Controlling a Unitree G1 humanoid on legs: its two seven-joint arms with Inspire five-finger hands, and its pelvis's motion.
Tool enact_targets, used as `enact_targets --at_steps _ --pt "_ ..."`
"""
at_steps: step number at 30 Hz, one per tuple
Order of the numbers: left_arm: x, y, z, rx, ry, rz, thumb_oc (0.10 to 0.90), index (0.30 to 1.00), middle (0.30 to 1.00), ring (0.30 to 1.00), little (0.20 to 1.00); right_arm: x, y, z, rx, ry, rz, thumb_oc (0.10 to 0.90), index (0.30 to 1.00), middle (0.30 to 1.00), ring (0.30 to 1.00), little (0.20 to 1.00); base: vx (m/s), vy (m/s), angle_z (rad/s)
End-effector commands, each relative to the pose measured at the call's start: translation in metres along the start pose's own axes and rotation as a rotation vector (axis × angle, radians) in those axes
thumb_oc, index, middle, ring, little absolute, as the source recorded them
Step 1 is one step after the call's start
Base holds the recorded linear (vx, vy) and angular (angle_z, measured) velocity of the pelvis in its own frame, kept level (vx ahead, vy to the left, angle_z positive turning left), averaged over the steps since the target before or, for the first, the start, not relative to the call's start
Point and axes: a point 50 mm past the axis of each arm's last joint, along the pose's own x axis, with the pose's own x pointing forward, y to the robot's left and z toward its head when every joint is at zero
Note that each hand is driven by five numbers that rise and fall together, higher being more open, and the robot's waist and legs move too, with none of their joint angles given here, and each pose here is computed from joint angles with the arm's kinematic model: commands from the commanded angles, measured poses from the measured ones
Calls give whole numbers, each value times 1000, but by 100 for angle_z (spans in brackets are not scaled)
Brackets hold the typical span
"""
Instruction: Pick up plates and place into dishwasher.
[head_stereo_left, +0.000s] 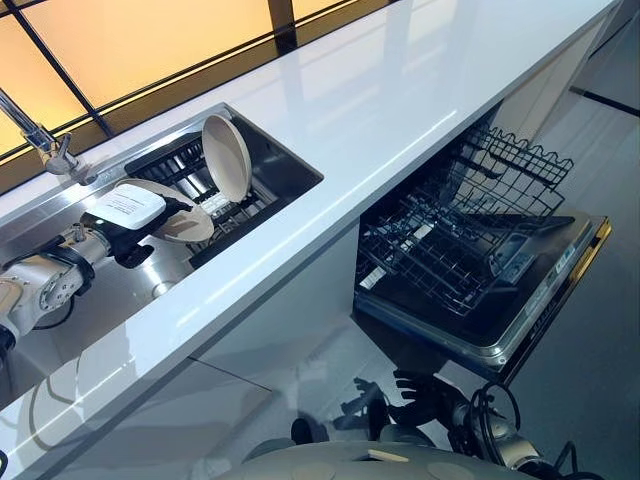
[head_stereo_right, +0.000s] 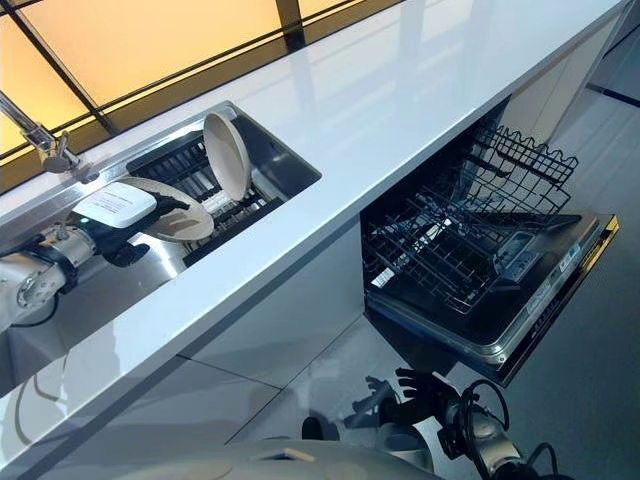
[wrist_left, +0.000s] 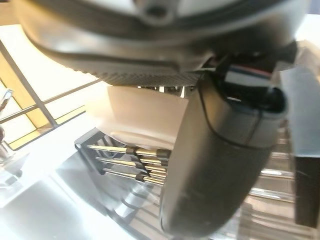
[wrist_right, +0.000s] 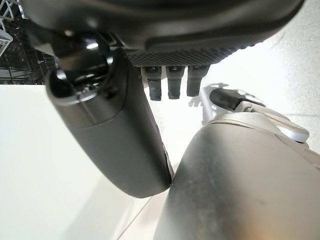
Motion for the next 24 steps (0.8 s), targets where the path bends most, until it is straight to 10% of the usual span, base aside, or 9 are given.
enact_targets --at_steps 1,24 --pt "-1 57 -45 -39 211 230 100 300 300 300 200 -5 -11 14 -78 -77 -7 800 900 900 900 900 -31 13 -1" --pt "3 70 -57 -30 314 377 100 300 300 300 200 -5 -10 30 -66 -149 10 800 900 900 900 900 -15 -7 -3"
